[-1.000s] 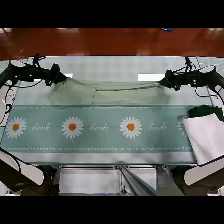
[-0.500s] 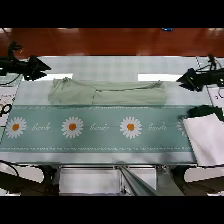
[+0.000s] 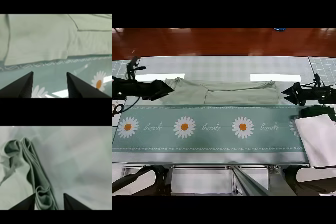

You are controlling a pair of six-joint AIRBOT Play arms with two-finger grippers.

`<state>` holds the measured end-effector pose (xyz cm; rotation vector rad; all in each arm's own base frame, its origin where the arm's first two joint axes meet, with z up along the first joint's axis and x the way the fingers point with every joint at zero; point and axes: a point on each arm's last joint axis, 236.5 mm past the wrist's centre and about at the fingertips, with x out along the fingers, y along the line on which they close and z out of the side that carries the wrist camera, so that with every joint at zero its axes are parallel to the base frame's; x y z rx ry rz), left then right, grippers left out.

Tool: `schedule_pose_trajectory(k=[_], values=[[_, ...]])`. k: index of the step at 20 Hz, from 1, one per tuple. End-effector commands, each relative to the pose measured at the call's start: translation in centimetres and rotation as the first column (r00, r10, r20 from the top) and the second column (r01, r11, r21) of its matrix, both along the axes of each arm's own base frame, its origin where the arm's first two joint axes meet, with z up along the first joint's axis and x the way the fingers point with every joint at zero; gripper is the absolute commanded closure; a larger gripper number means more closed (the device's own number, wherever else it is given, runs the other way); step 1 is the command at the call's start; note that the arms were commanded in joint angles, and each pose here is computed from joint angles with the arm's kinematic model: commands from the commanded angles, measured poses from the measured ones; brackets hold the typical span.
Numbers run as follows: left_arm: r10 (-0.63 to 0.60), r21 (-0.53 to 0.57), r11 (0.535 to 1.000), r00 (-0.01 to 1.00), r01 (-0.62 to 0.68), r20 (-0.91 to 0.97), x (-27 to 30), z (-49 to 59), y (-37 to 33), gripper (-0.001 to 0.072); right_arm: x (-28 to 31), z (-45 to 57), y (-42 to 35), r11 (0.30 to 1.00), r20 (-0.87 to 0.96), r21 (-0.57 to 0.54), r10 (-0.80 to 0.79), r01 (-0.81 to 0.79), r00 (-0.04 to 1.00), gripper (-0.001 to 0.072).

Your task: Fold the shirts.

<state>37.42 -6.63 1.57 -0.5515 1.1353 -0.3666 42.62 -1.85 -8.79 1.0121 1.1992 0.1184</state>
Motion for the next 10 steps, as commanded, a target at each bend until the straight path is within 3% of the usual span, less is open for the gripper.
schedule_pose_trajectory(k=[1,5,6,7,8,9,10], values=[[-0.034,0.013,0.999,0.999,0.034,0.027,-1.0,-0.8,-2.5,0.02,1.5,-1.4,3.7,0.994,-0.01,0.096,0.049,-0.047,0.999,0.0295],[0.005,-0.02,1.0,0.998,-0.004,0.063,0.2,-0.1,-2.9,0.02,3.5,-1.8,7.4,0.985,-0.006,0.105,0.137,-0.136,0.991,0.0296],[0.011,-0.017,1.0,0.998,-0.009,0.068,0.3,0.0,-2.8,0.02,3.9,-1.8,8.2,0.983,0.001,0.1,0.157,-0.157,0.988,0.0328],[0.011,-0.017,1.0,0.998,-0.01,0.068,0.3,0.0,-2.8,0.02,4.3,-1.5,8.7,0.981,0.01,0.096,0.17,-0.17,0.985,0.0453],[0.01,-0.018,1.0,0.998,-0.009,0.067,0.3,0.0,-2.8,0.0202,4.6,-0.8,9.2,0.976,0.03,0.095,0.195,-0.197,0.98,0.0659],[0.01,-0.018,1.0,0.998,-0.008,0.067,0.3,0.0,-2.8,0.0206,4.6,0.1,9.5,0.969,0.052,0.093,0.224,-0.228,0.973,0.0681],[0.01,-0.018,1.0,0.998,-0.008,0.067,0.3,0.0,-2.8,0.0345,4.4,1.4,9.8,0.961,0.076,0.091,0.253,-0.259,0.964,0.0682]])
